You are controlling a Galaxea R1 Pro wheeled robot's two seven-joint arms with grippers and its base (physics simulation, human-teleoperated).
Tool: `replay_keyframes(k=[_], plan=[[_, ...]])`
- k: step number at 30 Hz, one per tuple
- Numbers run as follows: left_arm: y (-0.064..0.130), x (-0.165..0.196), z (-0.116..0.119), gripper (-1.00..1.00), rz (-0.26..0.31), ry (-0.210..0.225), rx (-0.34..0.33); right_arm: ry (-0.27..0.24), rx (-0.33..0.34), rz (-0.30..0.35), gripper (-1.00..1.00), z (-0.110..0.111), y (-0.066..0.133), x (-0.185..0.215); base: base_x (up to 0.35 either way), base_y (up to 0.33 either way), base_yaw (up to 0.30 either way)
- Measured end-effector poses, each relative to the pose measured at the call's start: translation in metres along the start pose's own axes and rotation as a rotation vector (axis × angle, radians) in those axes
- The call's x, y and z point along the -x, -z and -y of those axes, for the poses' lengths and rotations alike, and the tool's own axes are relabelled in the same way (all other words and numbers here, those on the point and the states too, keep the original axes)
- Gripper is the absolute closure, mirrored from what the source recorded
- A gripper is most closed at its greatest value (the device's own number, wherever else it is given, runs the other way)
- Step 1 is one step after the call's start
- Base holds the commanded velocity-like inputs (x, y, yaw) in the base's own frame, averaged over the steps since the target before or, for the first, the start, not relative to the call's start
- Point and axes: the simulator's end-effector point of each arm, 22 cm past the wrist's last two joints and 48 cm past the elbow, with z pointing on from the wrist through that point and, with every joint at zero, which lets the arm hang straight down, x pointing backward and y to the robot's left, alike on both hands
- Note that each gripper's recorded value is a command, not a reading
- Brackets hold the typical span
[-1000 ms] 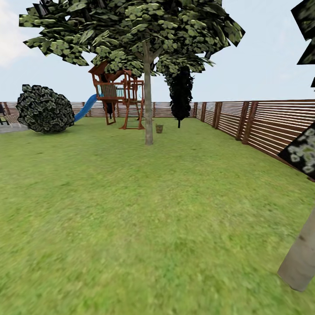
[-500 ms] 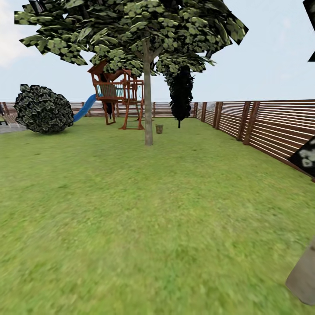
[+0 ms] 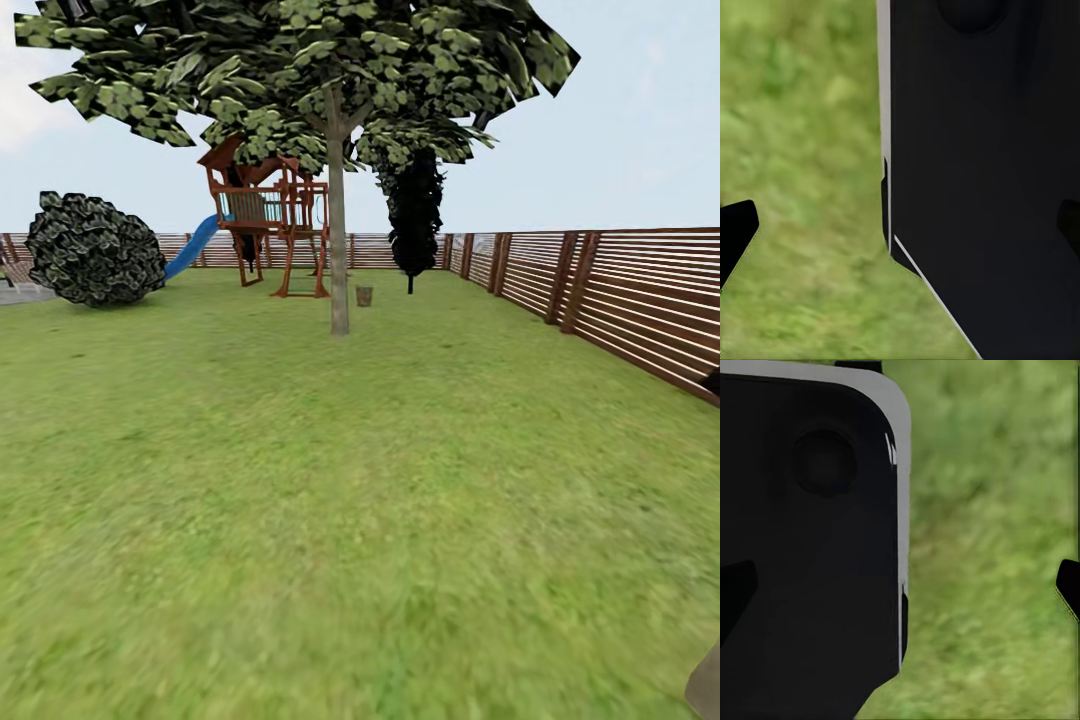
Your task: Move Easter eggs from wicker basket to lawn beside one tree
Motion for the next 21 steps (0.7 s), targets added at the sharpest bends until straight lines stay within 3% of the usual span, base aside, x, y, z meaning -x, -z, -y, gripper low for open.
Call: replay_keyframes(k=[21], plan=[[0.0000,0.0000,0.0000,-1.00,0.000,0.000,0.000,-0.006,0.003,0.002,-1.00,-0.0006,0.0000,0.0007,0.337,0.000,-0.006]])
